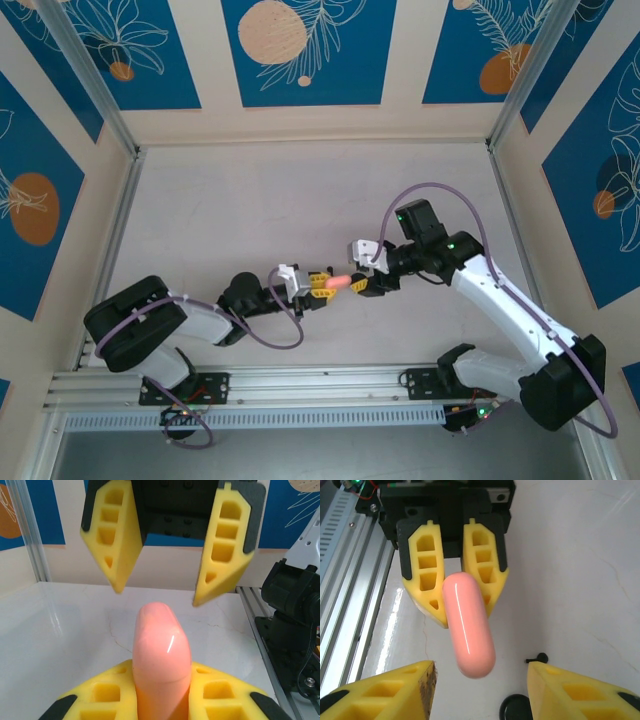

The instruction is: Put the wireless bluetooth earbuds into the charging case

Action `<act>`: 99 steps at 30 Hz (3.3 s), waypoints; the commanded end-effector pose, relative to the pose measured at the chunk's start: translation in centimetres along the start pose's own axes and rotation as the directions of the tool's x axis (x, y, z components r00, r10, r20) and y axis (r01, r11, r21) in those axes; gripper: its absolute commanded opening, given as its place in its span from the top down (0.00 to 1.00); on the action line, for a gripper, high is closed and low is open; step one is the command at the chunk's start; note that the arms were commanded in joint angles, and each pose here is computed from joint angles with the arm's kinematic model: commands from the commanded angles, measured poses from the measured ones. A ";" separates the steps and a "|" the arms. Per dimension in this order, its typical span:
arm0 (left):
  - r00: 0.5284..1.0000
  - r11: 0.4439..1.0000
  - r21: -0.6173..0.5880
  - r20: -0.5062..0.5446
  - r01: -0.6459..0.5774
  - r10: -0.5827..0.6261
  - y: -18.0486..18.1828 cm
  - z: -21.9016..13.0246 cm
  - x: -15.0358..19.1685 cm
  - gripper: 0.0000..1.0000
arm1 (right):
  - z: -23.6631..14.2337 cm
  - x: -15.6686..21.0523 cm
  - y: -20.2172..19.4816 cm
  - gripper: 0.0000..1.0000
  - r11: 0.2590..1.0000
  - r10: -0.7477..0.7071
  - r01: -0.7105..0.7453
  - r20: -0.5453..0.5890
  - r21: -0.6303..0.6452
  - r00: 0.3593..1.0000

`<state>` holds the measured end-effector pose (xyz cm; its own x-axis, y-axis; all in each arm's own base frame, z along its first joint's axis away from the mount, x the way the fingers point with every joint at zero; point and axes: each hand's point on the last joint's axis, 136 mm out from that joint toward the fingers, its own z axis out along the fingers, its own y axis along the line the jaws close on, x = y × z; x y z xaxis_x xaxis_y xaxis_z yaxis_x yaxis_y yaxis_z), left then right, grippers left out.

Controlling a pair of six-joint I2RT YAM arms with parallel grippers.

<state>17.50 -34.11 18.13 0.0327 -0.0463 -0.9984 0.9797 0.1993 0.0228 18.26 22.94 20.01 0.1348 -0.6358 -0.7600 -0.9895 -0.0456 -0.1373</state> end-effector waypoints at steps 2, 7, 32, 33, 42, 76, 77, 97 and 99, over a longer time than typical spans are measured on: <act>0.997 0.999 0.016 0.073 -0.032 0.031 -0.4 0.5 -2.4 0.91 | 0.6 -0.9 0.5 0.49 0.997 -0.062 0.062 0.011 -0.045 0.998; 0.997 0.999 0.016 0.068 -0.029 0.028 -0.5 0.5 -2.3 0.91 | 1.4 -1.0 0.7 0.56 0.994 -0.063 0.064 0.018 -0.084 0.998; 0.994 0.961 -0.255 -0.018 -0.105 0.104 3.8 -0.8 0.3 0.37 | 0.1 1.4 -1.7 0.80 0.996 0.008 -0.012 -0.050 -0.089 0.999; 0.994 0.955 -0.277 -0.030 -0.105 0.101 4.2 -0.9 0.6 0.35 | 0.0 1.8 -2.2 0.80 0.995 0.027 -0.033 -0.065 -0.090 0.998; 0.992 0.876 -0.471 -0.111 -0.100 0.053 7.8 -2.1 2.5 0.28 | -1.1 5.3 -7.4 0.80 0.973 0.210 -0.219 -0.125 -0.072 0.970; 0.890 0.788 -0.534 -0.455 -0.308 0.040 12.8 0.4 5.8 0.27 | -1.1 22.6 -16.0 0.82 0.844 0.499 -0.534 -0.292 -0.047 0.816; 0.888 0.787 -0.532 -0.459 -0.311 0.041 12.8 0.5 5.8 0.27 | -1.0 22.7 -16.0 0.82 0.843 0.500 -0.536 -0.294 -0.051 0.814; 0.874 0.789 -0.510 -0.482 -0.341 0.066 13.4 1.9 5.3 0.27 | -0.7 24.3 -17.3 0.75 0.831 0.514 -0.554 -0.301 -0.058 0.803; 0.875 0.791 -0.510 -0.479 -0.340 0.067 13.5 2.1 5.3 0.27 | -0.6 24.4 -17.4 0.73 0.831 0.515 -0.554 -0.301 -0.057 0.803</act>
<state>31.08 -33.01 13.04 -0.0134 0.4324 -0.9016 0.6628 0.6789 0.3157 38.47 7.67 3.99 -0.4248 -0.7724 -0.4722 -0.8965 0.2862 0.3382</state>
